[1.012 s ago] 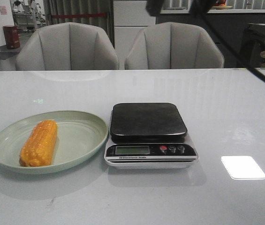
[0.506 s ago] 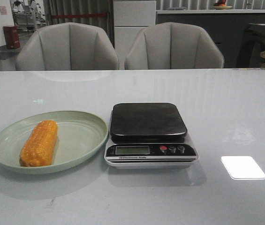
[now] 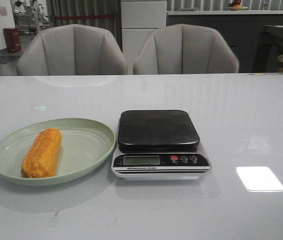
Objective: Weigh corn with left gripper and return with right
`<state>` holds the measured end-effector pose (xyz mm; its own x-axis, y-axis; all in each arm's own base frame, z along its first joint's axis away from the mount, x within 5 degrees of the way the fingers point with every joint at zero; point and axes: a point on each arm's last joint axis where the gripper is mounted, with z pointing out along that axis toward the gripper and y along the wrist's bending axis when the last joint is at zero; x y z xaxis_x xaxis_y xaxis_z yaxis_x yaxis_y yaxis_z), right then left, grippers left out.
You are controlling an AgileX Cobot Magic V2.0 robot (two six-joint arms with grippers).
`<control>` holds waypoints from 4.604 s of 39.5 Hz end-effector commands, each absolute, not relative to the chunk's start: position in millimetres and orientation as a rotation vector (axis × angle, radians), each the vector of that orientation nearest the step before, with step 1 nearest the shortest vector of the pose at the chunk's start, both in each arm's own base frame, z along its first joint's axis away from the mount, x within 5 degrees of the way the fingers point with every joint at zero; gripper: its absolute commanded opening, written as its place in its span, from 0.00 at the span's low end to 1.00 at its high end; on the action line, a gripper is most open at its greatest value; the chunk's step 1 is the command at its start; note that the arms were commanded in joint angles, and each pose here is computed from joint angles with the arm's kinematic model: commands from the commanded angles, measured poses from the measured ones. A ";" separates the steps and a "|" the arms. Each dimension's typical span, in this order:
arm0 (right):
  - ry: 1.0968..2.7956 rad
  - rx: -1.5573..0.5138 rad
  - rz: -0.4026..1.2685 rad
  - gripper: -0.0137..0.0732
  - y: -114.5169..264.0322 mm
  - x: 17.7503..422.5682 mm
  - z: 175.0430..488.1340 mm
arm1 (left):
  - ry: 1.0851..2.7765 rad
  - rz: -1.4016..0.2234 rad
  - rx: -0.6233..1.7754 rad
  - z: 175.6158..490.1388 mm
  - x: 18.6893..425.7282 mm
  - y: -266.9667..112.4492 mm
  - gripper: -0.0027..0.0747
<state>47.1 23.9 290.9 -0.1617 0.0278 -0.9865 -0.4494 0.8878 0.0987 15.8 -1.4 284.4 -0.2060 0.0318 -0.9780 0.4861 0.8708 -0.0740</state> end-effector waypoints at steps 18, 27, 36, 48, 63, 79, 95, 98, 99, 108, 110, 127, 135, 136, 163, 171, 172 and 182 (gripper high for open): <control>1.555 -0.333 0.426 0.28 28.4 55.0 268.4 | 1.634 -0.461 0.376 297.2 11.4 1.2 0.18; 1.556 -0.332 0.427 0.38 28.5 55.0 268.4 | 1.634 -0.461 0.376 297.2 11.4 1.2 0.18; 1.556 -0.332 0.427 0.38 28.5 55.0 268.4 | 1.634 -0.461 0.376 297.2 11.4 1.2 0.18; 1.556 -0.332 0.427 0.38 28.5 55.0 268.4 | 1.645 -0.458 0.378 295.3 11.8 1.0 0.18; 1.556 -0.332 0.427 0.38 28.5 55.0 268.4 | 1.469 -0.216 0.358 286.3 25.9 -3.7 0.18; 1.556 -0.332 0.427 0.38 28.5 55.0 268.4 | 1.424 -0.071 0.015 225.9 51.5 -2.7 0.18; 1.556 -0.332 0.427 0.38 28.5 55.0 268.4 | 1.412 -0.040 -0.042 209.1 54.9 0.1 0.18; 1.556 -0.332 0.427 0.38 28.5 55.0 268.4 | 1.415 -0.041 -0.040 208.9 54.9 0.0 0.18; 1.556 -0.332 0.427 0.38 28.5 55.0 268.4 | 1.415 -0.041 -0.040 208.9 54.9 0.0 0.18; 1.556 -0.332 0.427 0.38 28.5 55.0 268.4 | 1.415 -0.041 -0.040 208.9 54.9 0.0 0.18; 1.556 -0.332 0.427 0.38 28.5 55.0 268.4 | 1.415 -0.041 -0.040 208.9 54.9 0.0 0.18; 1.556 -0.332 0.427 0.38 28.5 55.0 268.4 | 1.415 -0.041 -0.040 208.9 54.9 0.0 0.18; 1.570 -0.331 0.421 0.38 28.7 56.1 262.5 | 1.415 -0.041 -0.040 208.9 54.9 0.0 0.18; 1.574 -0.327 0.416 0.38 28.5 56.5 261.4 | 1.415 -0.041 -0.040 208.9 54.9 0.0 0.18; 1.384 -0.049 0.160 0.38 7.4 53.8 212.0 | 1.415 -0.041 -0.040 208.9 54.9 0.0 0.18; 1.404 -0.048 0.158 0.38 7.3 54.1 210.5 | 1.415 -0.041 -0.040 208.9 54.9 0.0 0.18; 1.404 -0.048 0.158 0.38 7.3 54.1 210.5 | 1.415 -0.041 -0.040 208.9 54.9 0.0 0.18; 1.404 -0.048 0.158 0.38 7.3 54.1 210.5 | 1.415 -0.041 -0.040 208.9 54.9 0.0 0.18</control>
<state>56.1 7.4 205.7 0.0659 0.0906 -0.9937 -0.1370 0.9873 0.0809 55.8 0.9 211.6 0.0886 -0.0423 -0.9952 -0.0127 0.9990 -0.0436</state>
